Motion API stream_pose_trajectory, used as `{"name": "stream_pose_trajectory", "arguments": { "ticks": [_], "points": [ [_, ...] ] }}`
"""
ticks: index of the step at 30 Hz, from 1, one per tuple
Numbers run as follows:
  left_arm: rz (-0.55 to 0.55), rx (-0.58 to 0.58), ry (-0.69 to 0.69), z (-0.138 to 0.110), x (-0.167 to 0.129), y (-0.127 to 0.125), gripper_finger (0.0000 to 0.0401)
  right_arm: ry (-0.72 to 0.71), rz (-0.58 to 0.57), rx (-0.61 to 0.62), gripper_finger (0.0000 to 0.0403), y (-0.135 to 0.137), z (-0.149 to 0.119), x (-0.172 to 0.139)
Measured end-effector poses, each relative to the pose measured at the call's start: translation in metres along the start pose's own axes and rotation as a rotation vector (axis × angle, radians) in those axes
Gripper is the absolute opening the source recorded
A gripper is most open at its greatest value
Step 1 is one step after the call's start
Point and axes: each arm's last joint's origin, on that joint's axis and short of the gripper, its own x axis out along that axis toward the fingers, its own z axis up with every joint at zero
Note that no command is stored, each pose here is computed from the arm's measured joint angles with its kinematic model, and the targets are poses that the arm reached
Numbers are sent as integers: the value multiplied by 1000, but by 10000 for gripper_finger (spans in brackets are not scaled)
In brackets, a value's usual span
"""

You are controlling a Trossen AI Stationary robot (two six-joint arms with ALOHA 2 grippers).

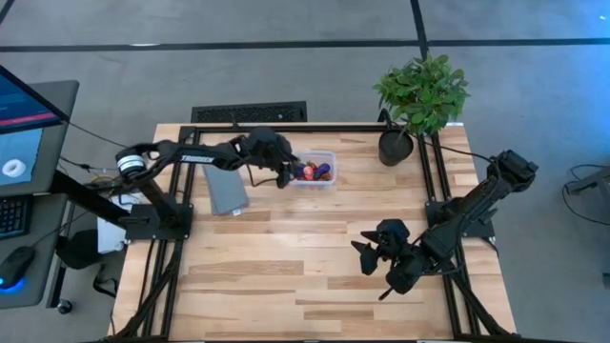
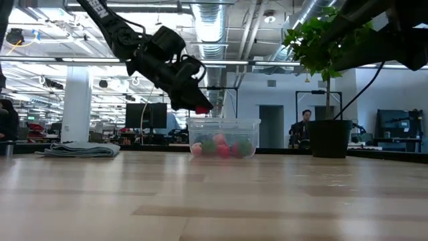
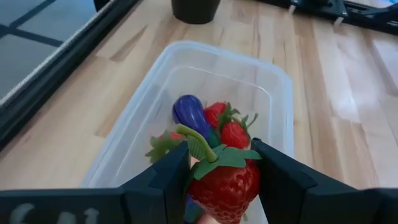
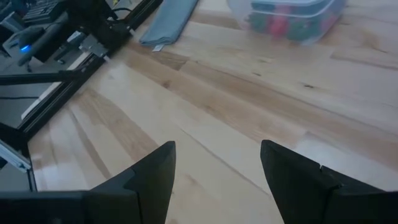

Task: Pick and placing Produce into tupperware
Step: Put the strawberry into the transparent bin

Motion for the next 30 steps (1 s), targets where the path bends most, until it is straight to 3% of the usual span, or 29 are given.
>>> {"name": "stream_pose_trajectory", "arguments": {
  "ticks": [10,24,30],
  "points": [
    [-25,-25,-17,-8,16,4,148,-2,6,15,260,2,-2,3],
    [-30,-46,-26,-8,15,7,148,0,3,38,260,2,-2,4],
    [-46,-51,-37,-7,15,6,177,0,3,37,260,2,-2,4]
  ]
}}
